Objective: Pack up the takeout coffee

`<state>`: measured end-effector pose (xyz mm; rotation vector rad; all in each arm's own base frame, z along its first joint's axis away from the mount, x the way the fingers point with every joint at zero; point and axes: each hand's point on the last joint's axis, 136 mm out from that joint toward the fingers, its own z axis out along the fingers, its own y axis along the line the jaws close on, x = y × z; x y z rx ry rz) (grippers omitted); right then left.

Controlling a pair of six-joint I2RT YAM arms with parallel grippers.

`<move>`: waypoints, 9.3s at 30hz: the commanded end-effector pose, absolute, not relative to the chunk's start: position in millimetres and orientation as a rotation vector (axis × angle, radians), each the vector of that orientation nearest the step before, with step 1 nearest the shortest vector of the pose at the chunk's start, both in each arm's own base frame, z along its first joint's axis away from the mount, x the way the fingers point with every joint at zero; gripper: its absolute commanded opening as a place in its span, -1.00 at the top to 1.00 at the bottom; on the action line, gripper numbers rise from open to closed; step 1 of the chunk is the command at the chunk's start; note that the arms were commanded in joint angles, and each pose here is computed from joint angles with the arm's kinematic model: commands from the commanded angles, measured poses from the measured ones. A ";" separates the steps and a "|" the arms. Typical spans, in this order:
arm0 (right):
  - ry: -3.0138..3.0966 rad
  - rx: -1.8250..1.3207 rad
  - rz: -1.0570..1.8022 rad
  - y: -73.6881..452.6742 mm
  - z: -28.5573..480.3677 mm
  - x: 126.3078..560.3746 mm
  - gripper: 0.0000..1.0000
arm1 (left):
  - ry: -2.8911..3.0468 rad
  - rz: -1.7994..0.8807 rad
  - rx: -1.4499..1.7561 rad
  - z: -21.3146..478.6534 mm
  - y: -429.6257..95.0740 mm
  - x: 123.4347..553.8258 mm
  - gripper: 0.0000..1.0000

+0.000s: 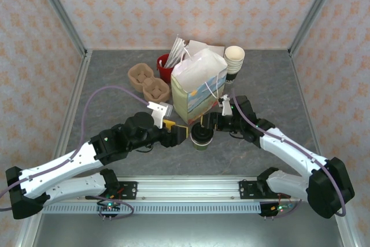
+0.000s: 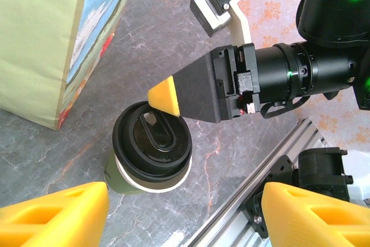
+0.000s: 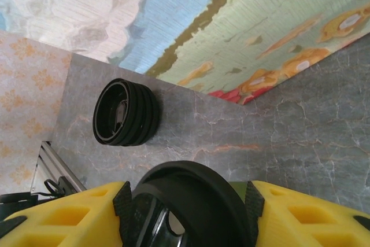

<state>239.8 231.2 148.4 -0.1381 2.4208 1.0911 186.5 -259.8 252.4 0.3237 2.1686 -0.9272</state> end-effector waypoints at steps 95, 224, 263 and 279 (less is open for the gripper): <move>2.393 -0.106 1.007 204.2 155.1 204.7 -0.19 | 2.422 -0.771 0.129 155.4 -305.3 234.3 -0.45; 2.308 0.206 0.696 134.9 263.2 227.3 -0.14 | 2.427 -0.612 -0.725 143.1 -69.7 423.1 0.14; 2.295 0.218 0.688 134.5 265.3 232.1 -0.14 | 2.393 -0.725 -0.694 146.6 -96.3 427.4 0.32; 2.291 0.232 0.704 135.8 264.7 233.0 -0.14 | 2.261 -0.792 -0.769 157.9 -94.6 430.9 0.38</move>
